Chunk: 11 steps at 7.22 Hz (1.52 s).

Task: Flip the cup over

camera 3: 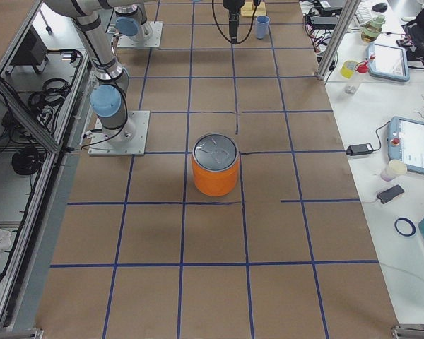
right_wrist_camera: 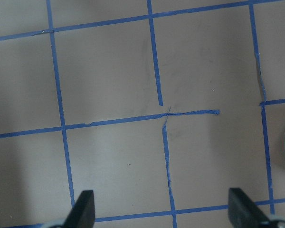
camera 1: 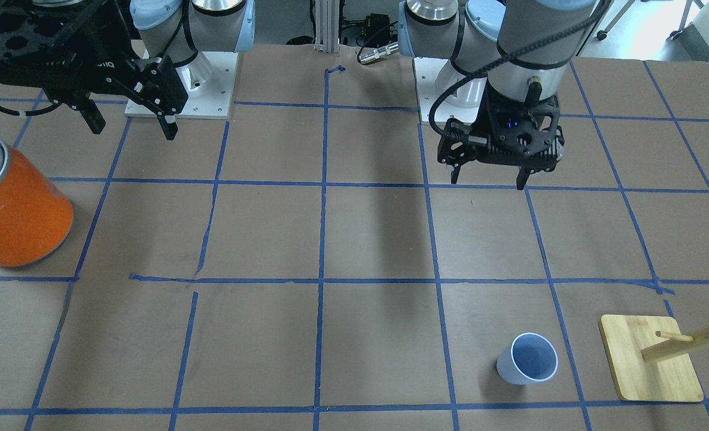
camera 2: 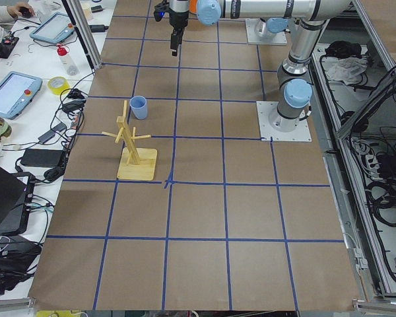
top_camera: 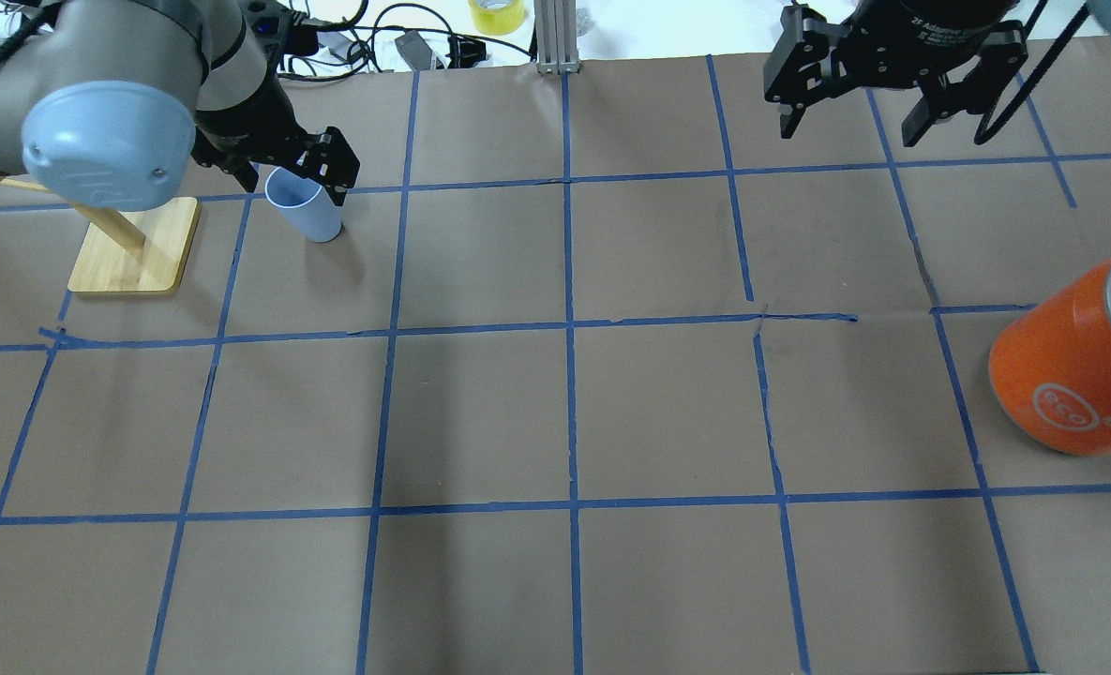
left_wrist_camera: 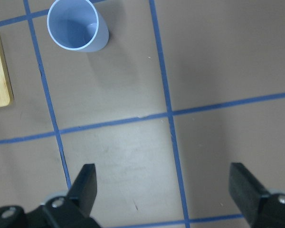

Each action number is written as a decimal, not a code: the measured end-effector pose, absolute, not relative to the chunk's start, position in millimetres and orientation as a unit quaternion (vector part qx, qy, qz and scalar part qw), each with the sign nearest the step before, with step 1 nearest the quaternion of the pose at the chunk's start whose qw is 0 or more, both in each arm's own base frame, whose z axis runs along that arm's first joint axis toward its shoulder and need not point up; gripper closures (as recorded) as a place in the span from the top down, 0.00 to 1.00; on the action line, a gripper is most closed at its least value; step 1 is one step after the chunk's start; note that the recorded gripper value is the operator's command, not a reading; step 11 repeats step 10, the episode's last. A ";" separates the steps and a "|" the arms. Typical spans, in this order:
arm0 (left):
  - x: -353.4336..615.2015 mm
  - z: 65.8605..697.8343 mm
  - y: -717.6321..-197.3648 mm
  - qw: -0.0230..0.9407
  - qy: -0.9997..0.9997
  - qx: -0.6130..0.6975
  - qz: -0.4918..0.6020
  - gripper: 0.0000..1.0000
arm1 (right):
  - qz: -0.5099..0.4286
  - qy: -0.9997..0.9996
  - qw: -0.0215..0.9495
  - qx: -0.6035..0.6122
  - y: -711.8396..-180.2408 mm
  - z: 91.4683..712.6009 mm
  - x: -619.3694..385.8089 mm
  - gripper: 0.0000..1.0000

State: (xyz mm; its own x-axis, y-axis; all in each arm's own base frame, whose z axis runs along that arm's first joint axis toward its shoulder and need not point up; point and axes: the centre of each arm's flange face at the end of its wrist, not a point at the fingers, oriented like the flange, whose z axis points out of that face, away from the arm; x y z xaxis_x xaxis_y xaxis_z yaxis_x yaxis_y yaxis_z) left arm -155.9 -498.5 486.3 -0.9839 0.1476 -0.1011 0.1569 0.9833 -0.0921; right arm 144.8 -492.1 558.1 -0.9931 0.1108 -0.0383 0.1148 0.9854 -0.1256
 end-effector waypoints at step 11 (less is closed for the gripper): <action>-121.9 516.8 -473.7 0.022 0.997 0.005 -0.075 1.00 | -0.062 0.996 0.015 0.057 -492.0 557.5 144.8 1.00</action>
